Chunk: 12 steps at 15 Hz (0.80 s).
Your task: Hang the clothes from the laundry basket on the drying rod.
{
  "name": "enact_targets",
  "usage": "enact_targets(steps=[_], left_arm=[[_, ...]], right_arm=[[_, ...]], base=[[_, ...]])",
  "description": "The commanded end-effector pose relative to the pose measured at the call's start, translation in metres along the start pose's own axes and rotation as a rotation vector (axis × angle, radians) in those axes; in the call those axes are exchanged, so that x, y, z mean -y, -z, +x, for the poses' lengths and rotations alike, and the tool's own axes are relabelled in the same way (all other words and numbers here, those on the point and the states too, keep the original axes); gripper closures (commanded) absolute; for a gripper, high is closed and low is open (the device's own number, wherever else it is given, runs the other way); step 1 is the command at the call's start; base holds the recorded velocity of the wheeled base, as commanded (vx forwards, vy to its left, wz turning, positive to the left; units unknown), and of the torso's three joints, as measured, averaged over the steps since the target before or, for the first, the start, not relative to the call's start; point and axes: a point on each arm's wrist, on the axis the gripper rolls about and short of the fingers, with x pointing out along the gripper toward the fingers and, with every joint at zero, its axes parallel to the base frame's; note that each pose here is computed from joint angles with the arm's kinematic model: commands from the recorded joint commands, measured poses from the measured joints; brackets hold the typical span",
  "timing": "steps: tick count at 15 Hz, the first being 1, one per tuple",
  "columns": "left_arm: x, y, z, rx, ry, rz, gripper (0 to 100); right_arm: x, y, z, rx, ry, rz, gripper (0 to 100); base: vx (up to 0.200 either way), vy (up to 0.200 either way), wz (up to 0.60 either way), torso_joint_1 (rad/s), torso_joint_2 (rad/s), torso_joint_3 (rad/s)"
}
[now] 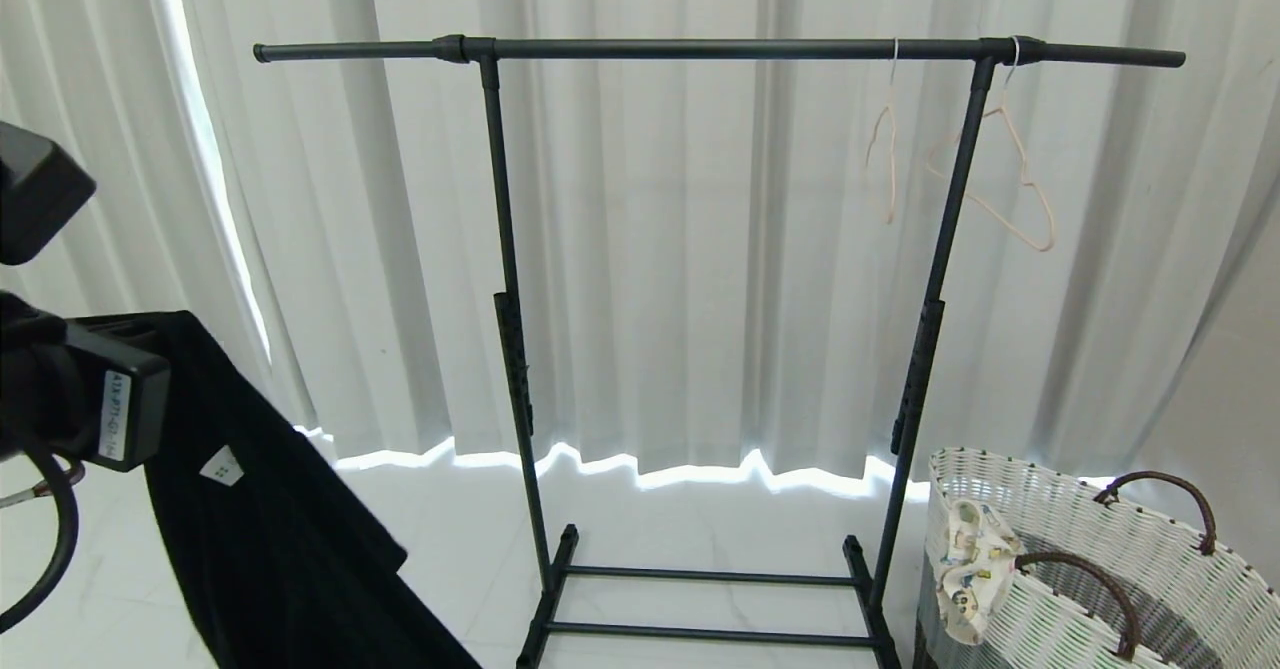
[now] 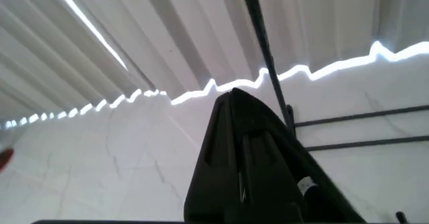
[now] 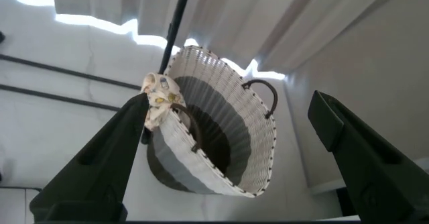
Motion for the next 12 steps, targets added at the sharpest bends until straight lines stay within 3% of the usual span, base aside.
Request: enact_targets(steps=[1,3,6,12], left_arm=[[-0.005,0.008,-0.006,-0.006,-0.032,-0.037,100],[-0.003,0.014,-0.005,-0.023,-0.029,-0.039,100],[0.0,0.021,-0.002,-0.051,-0.022,-0.03,100],[-0.002,0.018,-0.006,-0.031,-0.03,-0.03,100]], right_arm=[[-0.001,0.01,-0.002,-0.011,0.007,0.001,0],[-0.004,0.021,-0.003,-0.009,0.005,-0.019,0],[-0.004,0.018,0.001,0.041,0.01,-0.006,0],[-0.003,0.013,0.006,0.043,0.019,0.035,0]], base=[[0.0,0.0,0.0,0.0,0.0,0.0],[0.0,0.0,0.0,0.0,0.0,0.0],[0.0,0.0,0.0,0.0,0.0,0.0],[0.0,0.0,0.0,0.116,-0.36,-0.242]])
